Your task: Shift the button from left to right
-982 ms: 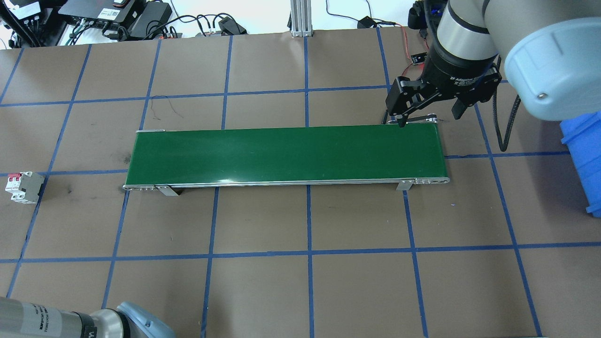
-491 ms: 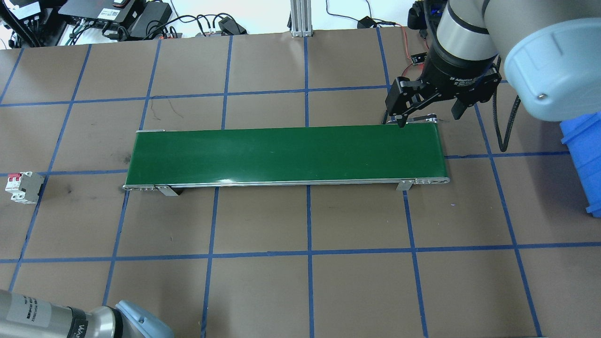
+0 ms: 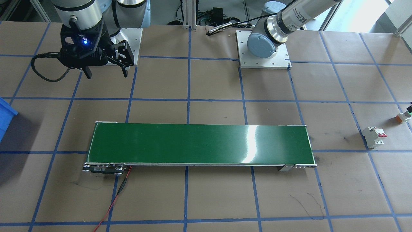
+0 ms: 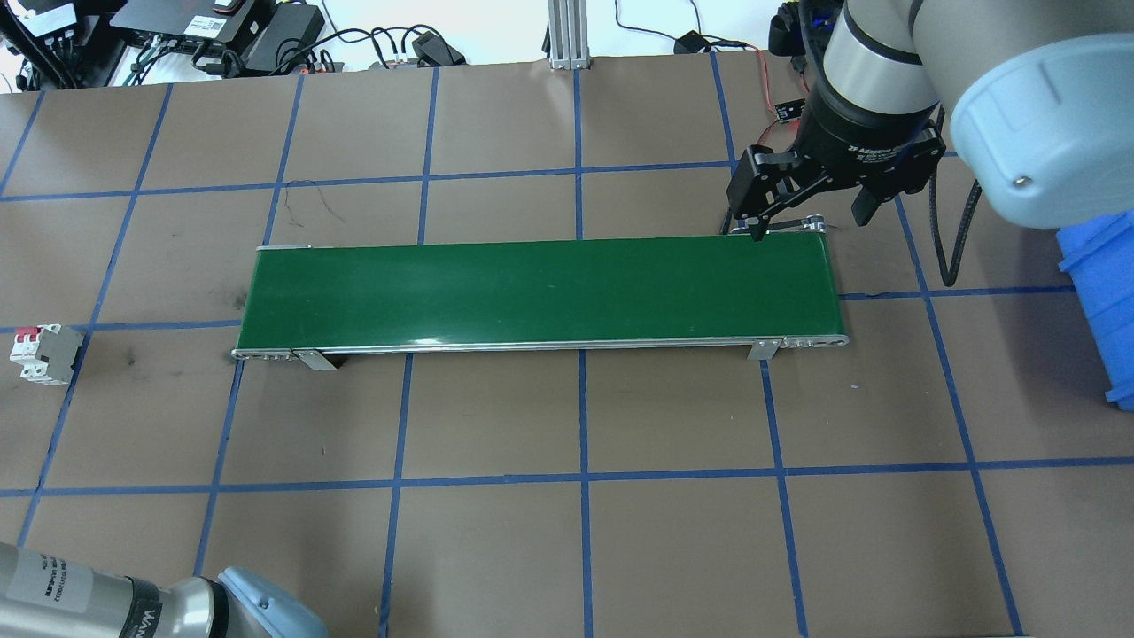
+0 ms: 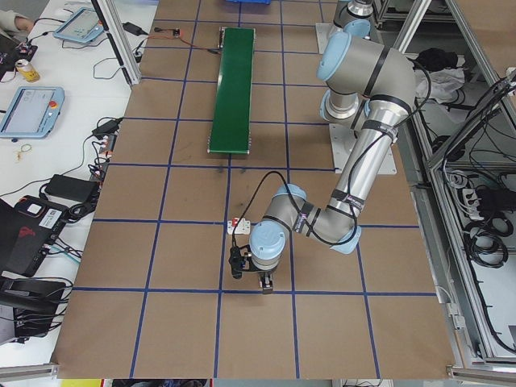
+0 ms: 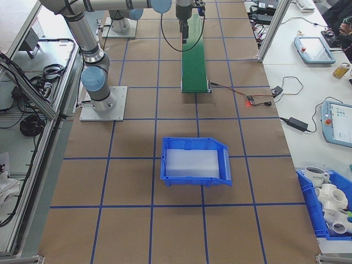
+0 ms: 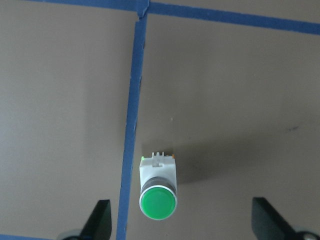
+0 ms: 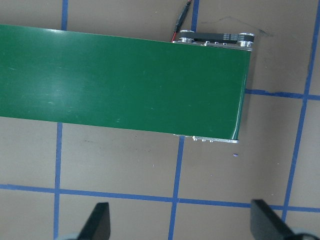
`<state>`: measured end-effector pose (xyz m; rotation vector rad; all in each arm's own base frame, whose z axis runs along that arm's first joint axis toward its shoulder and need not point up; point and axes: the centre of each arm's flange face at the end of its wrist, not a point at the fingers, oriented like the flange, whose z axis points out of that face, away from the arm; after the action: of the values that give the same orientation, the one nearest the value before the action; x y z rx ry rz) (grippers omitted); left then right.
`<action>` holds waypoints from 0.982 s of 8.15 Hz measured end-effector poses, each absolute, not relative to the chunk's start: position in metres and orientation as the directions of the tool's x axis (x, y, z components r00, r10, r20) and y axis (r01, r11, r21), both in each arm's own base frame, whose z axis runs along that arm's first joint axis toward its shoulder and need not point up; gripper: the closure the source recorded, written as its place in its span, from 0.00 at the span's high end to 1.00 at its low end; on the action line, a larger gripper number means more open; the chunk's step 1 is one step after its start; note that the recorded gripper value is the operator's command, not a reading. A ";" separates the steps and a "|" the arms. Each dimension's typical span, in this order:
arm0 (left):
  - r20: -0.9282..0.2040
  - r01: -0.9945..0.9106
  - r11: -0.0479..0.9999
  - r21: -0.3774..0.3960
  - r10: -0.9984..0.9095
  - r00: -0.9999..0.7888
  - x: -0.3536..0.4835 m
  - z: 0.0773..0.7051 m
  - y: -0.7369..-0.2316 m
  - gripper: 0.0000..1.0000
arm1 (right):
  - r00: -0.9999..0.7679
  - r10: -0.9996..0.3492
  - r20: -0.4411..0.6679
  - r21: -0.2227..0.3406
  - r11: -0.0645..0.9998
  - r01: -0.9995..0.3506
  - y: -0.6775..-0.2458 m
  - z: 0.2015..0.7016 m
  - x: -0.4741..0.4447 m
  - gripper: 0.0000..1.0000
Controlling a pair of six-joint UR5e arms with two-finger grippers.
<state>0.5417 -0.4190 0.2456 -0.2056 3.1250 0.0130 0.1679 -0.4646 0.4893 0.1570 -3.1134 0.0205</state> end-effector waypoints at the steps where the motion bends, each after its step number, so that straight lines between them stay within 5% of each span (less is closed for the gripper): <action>1: 0.001 -0.125 0.992 0.016 -0.125 -0.992 0.544 0.233 -0.420 1.00 | -0.995 -0.100 0.025 -0.012 0.995 -0.101 -0.465 0.489 0.168 1.00; 4: 0.031 -0.129 0.991 0.039 -0.130 -0.991 0.546 0.204 -0.421 1.00 | -0.995 -0.101 0.025 -0.012 0.995 -0.101 -0.465 0.489 0.168 1.00; 6: 0.035 -0.133 0.990 0.038 -0.134 -0.990 0.547 0.198 -0.422 0.70 | -0.995 -0.101 0.025 -0.012 0.995 -0.101 -0.464 0.489 0.168 1.00; 7: 0.022 -0.131 0.991 0.028 -0.132 -0.991 0.550 0.195 -0.423 0.68 | -0.995 -0.101 0.025 -0.012 0.995 -0.101 -0.465 0.489 0.168 1.00; 8: 0.005 -0.128 0.992 0.017 -0.128 -0.992 0.552 0.193 -0.424 0.54 | -0.995 -0.100 0.025 -0.012 0.995 -0.101 -0.465 0.489 0.168 1.00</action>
<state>0.5523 -0.4244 0.1931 -0.2016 3.1410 0.0264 0.1678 -0.4645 0.4894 0.1571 -3.1134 0.0202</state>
